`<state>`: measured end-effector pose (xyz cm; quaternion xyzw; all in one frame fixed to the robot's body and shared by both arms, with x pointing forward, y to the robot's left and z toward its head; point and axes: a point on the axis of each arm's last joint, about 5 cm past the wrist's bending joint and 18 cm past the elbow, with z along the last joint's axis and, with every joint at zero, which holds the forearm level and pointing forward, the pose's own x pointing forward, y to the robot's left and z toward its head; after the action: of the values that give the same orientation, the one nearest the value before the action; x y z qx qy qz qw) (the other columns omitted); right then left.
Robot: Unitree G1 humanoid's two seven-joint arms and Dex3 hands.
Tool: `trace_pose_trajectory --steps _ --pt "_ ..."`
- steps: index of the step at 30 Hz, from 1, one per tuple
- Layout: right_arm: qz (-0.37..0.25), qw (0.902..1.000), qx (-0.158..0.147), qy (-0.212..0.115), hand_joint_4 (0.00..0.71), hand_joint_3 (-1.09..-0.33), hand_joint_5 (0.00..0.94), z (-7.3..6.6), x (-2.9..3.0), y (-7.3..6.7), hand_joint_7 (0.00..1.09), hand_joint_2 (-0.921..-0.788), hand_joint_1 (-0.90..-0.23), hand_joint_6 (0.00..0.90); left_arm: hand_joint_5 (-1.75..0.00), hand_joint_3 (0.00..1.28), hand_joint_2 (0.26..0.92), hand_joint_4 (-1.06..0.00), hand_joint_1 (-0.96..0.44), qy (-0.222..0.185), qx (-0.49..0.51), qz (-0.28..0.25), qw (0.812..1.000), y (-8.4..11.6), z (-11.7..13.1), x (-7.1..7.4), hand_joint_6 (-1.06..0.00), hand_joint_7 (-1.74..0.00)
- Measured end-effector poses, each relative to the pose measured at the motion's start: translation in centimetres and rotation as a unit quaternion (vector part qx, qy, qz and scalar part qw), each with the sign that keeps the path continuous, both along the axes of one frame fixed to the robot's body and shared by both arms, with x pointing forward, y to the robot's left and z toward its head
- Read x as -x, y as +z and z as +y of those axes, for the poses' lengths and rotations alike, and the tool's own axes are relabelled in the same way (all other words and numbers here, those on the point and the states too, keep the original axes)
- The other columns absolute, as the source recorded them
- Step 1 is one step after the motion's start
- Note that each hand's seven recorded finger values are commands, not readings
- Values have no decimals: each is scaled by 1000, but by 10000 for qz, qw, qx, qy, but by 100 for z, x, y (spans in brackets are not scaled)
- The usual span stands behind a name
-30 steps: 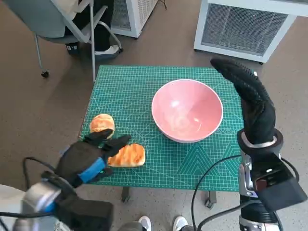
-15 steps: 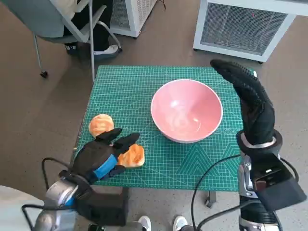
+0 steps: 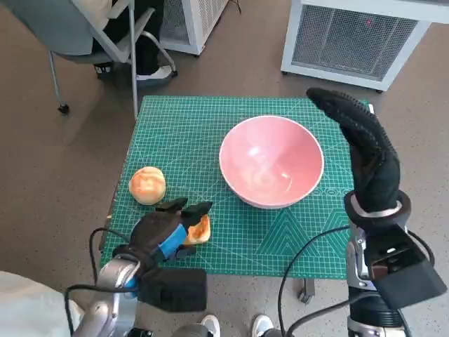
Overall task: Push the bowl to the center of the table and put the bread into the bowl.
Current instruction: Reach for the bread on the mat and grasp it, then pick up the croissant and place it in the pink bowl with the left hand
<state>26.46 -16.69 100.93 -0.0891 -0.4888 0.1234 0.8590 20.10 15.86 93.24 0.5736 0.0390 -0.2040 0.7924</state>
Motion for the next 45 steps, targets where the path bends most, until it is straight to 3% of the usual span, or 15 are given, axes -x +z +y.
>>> trace_pose_trajectory --steps 4,8,9,10,11,12,15,21,27,37,45 --pt "7 10000 -1 -2 366 -741 8 -1 2 -4 738 -921 -539 -1 -33 33 920 -504 26 106 169 45 9998 8 0 -29 -519 -48" --pt "8 10000 -7 0 366 -741 8 -1 2 -4 738 -921 -534 -1 -87 50 921 -723 105 142 283 101 9994 9 1 -39 -647 -90" --pt "8 10000 -8 1 366 -741 8 -1 2 -4 738 -921 -533 -1 -531 89 921 -674 197 136 288 108 9994 8 3 -41 -696 -113" --pt "9 10000 -9 2 366 -741 8 0 2 -5 738 -921 -532 -1 -694 106 921 -651 229 127 291 118 9994 7 8 -43 -713 -122" --pt "9 10000 -10 2 366 -742 8 1 2 -5 738 -921 -532 -1 -929 125 921 -646 150 107 286 119 9995 5 13 -45 -635 -494" --pt "9 10000 -11 3 366 -742 8 1 2 -5 738 -921 -531 -1 -1085 141 921 -637 99 84 269 116 9995 3 19 -45 -580 -739" --pt "12 10000 -16 5 366 -742 8 3 2 -7 738 -921 -531 -1 -1269 138 921 -633 38 -22 210 62 9998 9 37 -44 -561 -984" --pt "26 10000 -20 7 367 -741 9 5 5 -15 738 -921 -535 -1 -1254 97 920 -681 9 -114 229 -21 9997 33 89 -21 -582 -1110" --pt "27 10000 -20 9 368 -741 10 6 5 -16 739 -921 -535 -1 -1197 62 920 -729 5 -106 428 -450 9980 194 129 15 -610 -1102" --pt "31 10000 -29 13 369 -736 10 6 5 -16 742 -921 -543 -1 -1115 9 910 -808 5 -128 905 -1780 9798 714 151 -17 -693 -1014" --pt "33 10000 -35 11 369 -736 11 3 4 -17 743 -921 -539 -1 -1124 1 874 -850 5 -302 1323 -3099 9410 1164 35 -109 -850 -784"
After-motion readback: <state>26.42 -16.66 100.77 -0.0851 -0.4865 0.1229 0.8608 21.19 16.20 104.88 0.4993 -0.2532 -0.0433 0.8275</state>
